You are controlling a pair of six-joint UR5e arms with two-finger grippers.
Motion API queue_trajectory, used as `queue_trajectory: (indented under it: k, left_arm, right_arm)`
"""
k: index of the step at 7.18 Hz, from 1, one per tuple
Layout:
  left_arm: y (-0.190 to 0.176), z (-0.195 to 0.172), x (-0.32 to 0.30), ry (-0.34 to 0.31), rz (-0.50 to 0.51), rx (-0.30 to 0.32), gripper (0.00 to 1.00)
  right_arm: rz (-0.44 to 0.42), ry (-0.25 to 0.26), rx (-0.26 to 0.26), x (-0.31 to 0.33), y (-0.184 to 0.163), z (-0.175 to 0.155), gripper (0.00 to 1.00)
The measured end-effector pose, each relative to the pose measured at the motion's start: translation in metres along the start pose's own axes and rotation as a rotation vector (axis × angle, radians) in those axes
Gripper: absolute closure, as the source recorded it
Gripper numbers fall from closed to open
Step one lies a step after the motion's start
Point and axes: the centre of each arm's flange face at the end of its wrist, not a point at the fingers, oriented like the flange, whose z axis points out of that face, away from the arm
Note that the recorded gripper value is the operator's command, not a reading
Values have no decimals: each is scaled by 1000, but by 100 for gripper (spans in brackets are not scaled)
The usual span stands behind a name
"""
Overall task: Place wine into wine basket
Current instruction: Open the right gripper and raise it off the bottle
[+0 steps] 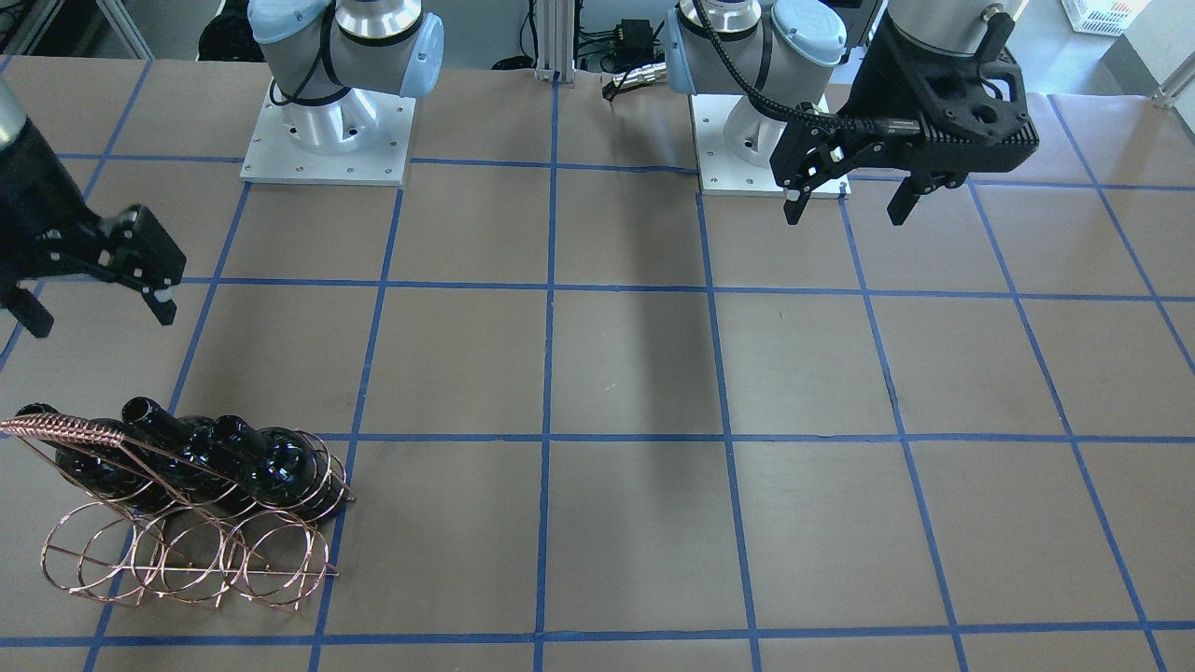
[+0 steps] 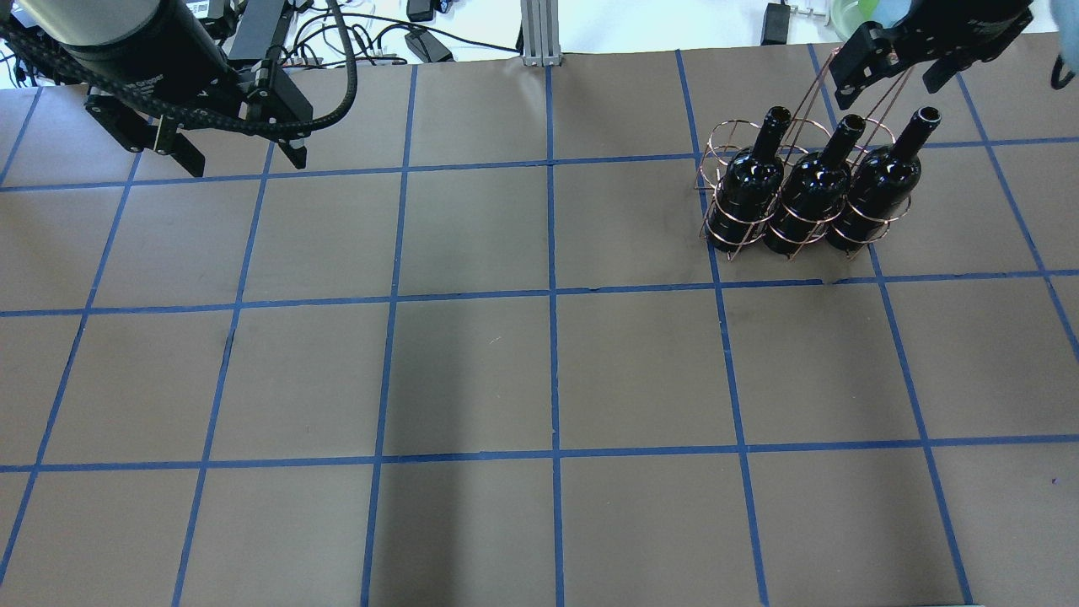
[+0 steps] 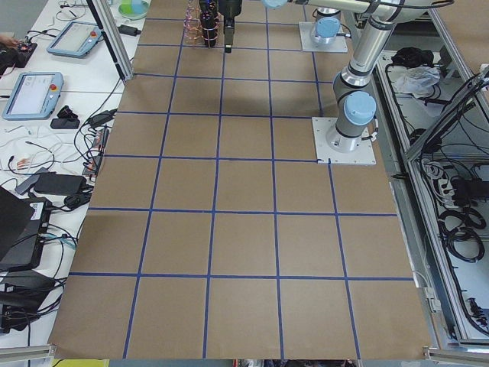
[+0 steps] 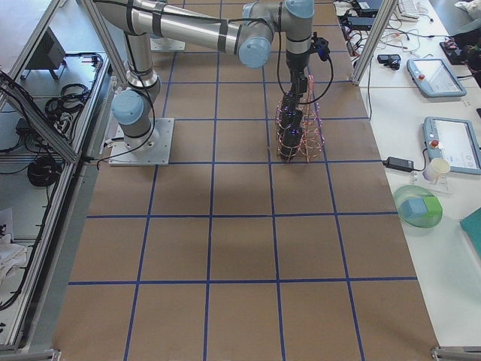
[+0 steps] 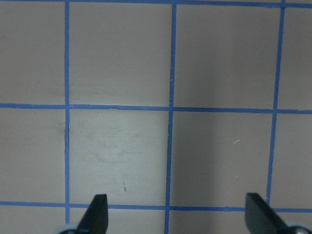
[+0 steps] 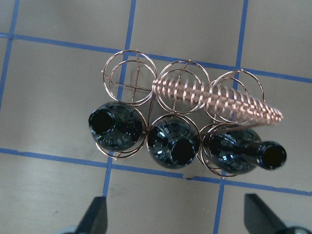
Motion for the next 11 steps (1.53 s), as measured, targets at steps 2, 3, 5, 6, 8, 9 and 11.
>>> queue_trajectory:
  k: [2, 3, 5, 6, 8, 9, 11]
  left_arm:
    - [0, 1, 1, 3, 3, -3, 0]
    - [0, 1, 1, 3, 4, -4, 0]
    - [0, 2, 1, 3, 5, -6, 0]
    - [-1, 3, 1, 2, 6, -6, 0]
    - [-1, 3, 1, 2, 7, -8, 0]
    - [-1, 5, 1, 2, 7, -10, 0]
    - [0, 7, 1, 2, 8, -15, 0]
  right_arm:
    - [36, -33, -60, -22, 50, -47, 0]
    - [63, -59, -79, -34, 67, -59, 0]
    - [137, -68, -84, -73, 77, -70, 0]
    - [154, -32, -75, -101, 75, -70, 0]
    - [184, 30, -61, -133, 68, -67, 0]
    - [201, 21, -58, -136, 62, -64, 0]
    - [218, 48, -29, -128, 37, -69, 0]
